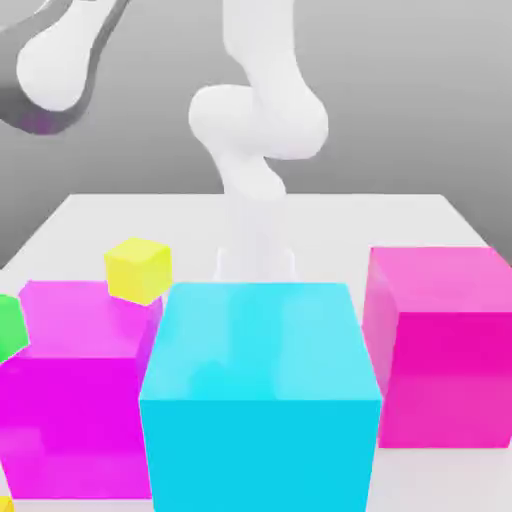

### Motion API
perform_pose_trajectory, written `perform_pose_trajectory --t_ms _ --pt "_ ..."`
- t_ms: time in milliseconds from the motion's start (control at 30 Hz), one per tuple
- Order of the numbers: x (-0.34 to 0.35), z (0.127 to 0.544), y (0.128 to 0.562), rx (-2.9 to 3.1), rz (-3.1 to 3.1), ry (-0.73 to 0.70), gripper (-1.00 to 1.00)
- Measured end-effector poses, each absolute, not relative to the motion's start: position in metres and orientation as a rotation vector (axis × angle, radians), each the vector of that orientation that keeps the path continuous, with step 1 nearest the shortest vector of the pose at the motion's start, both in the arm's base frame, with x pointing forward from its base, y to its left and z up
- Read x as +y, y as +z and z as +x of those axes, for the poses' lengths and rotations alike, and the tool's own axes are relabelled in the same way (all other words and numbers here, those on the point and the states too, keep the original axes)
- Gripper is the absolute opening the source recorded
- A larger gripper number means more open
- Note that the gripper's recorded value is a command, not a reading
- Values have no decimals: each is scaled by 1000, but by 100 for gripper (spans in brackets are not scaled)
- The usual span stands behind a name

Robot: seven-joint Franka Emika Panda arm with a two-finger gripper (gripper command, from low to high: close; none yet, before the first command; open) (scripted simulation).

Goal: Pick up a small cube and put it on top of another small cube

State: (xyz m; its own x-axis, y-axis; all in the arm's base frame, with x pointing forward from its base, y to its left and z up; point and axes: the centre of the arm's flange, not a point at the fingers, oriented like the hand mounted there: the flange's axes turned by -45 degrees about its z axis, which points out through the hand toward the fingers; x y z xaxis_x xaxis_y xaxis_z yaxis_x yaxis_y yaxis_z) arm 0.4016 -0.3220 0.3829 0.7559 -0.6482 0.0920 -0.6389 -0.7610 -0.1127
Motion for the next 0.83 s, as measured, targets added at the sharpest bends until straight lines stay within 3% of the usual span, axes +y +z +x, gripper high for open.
perform_pose_trajectory --t_ms 367,567,700,733,833 --pt "-263 464 486 382 -3033 -171 -100" --pt "-263 470 479 113 -3113 -50 -100" --pt "-269 470 423 77 -3134 -5 -100" --pt "-269 469 410 75 -3135 -4 100" --pt "-268 470 410 72 -3135 -4 100"
